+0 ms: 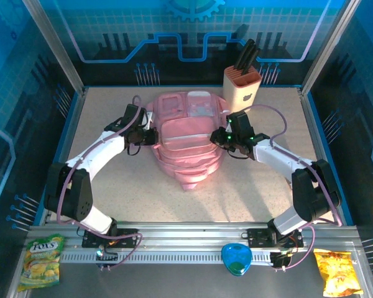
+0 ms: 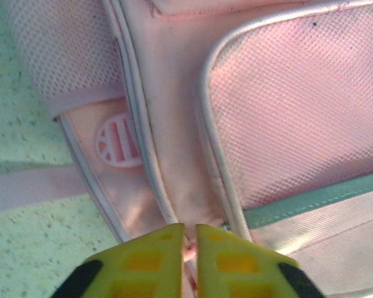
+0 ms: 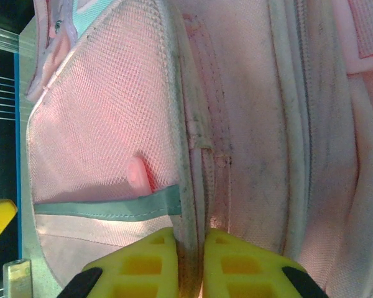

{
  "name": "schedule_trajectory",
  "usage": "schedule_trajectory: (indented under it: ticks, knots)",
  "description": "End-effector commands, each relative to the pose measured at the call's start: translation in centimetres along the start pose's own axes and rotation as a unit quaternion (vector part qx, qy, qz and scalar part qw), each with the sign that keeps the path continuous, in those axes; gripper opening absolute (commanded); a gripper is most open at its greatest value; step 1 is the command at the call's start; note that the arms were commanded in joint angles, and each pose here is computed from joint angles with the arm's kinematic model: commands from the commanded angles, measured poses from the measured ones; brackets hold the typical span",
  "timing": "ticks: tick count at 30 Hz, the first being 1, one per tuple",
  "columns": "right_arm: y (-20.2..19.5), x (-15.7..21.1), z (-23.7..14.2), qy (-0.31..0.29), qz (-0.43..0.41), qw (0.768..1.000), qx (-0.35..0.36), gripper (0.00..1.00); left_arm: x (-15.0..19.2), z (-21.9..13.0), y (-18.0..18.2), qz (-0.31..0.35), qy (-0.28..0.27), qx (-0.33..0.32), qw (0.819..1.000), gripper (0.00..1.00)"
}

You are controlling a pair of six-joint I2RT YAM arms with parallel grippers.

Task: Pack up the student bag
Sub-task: Unzip the student bag at the top-center of the table.

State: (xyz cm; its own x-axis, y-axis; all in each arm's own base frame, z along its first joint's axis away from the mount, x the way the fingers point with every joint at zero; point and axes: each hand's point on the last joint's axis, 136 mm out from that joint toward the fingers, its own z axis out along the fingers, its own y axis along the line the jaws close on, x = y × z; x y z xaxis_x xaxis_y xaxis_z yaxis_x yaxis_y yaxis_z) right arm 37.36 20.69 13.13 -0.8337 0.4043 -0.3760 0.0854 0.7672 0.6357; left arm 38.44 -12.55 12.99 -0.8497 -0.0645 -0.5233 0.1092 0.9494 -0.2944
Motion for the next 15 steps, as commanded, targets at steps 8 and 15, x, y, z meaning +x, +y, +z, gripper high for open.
schedule_trajectory:
  ticks: [8, 15]
  knots:
    - [0.3, -1.7, -1.1, -0.013, -0.015, 1.000, 0.007, 0.14, -1.1, 1.0, 0.1, 0.052, -0.024, 0.027, 0.998, 0.22]
    - [0.0, -2.4, -1.0, -0.003, -0.007, 1.000, 0.019, 0.14, 1.9, 0.6, -0.5, 0.156, -0.012, 0.058, 0.986, 0.38]
